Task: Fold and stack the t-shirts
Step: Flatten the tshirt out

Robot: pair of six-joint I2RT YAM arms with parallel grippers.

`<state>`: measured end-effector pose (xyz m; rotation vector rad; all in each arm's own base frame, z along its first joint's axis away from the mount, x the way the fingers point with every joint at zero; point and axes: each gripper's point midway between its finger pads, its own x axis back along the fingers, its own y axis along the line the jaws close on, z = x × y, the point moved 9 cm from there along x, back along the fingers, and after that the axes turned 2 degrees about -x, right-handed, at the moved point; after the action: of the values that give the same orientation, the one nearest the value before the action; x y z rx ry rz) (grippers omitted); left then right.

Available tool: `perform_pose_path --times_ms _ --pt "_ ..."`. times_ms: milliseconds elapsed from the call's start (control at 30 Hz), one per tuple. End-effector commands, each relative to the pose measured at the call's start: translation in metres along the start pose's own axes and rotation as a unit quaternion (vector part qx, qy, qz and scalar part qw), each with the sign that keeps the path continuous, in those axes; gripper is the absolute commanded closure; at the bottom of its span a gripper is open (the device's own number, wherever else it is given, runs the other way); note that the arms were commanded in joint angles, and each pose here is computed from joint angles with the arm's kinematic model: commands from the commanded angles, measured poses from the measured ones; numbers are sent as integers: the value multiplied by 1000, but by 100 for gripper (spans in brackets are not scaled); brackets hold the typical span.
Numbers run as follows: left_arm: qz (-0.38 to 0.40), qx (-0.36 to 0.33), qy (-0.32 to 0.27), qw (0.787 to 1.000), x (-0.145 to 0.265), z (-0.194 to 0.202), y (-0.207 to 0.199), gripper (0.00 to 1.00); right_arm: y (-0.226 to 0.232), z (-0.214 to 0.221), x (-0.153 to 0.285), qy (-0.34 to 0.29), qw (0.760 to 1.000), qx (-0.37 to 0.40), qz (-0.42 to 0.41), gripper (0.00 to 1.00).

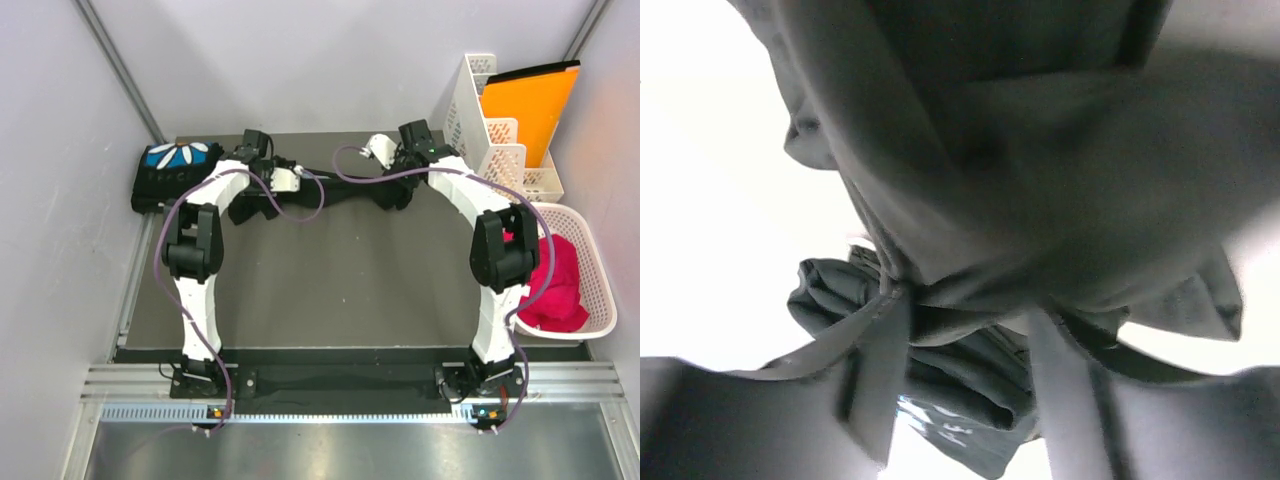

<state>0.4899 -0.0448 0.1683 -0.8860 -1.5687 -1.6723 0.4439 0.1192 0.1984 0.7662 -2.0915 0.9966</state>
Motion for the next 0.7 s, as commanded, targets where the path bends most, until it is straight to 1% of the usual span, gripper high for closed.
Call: perform_pose_path --times_ms 0,33,67,100,167,233,267,300,367,433,467,500,533,633,667 --pt "-55 21 2 998 18 12 17 32 -7 13 15 23 1000 -8 13 100" --pt "-61 23 -3 998 23 12 19 25 -6 14 14 26 1000 -4 8 100" --pt "-65 23 -5 998 27 11 20 20 -5 14 13 28 1000 1 5 100" --pt "-71 23 -8 997 34 11 23 16 -3 15 11 33 999 6 0 96" --pt "-79 27 -16 996 42 10 25 16 -2 15 8 35 999 12 -6 84" --pt "-90 32 -22 995 54 11 27 17 -1 15 3 36 999 11 -8 79" --pt "-94 32 -27 995 58 10 27 17 -2 15 2 38 999 11 -8 70" --pt "-110 34 -31 993 69 11 31 17 -2 14 -2 41 999 10 -5 65" --pt "-121 35 -43 991 74 9 29 17 -3 13 -5 46 999 10 -3 57" --pt "-133 43 -58 989 86 7 27 18 -5 10 -6 45 999 13 1 56" --pt "-134 45 -77 987 92 2 26 18 -5 8 -4 40 999 12 1 57" --pt "-141 53 -83 985 103 1 26 18 -5 6 0 31 999 16 -2 58" --pt "-133 50 -104 984 105 -6 22 19 -4 5 3 26 999 21 -8 58" --pt "-96 54 -137 984 112 -18 6 20 8 2 14 5 997 45 -69 58" --pt "-76 52 -160 983 116 -23 -2 20 17 5 19 1 993 58 -99 58"
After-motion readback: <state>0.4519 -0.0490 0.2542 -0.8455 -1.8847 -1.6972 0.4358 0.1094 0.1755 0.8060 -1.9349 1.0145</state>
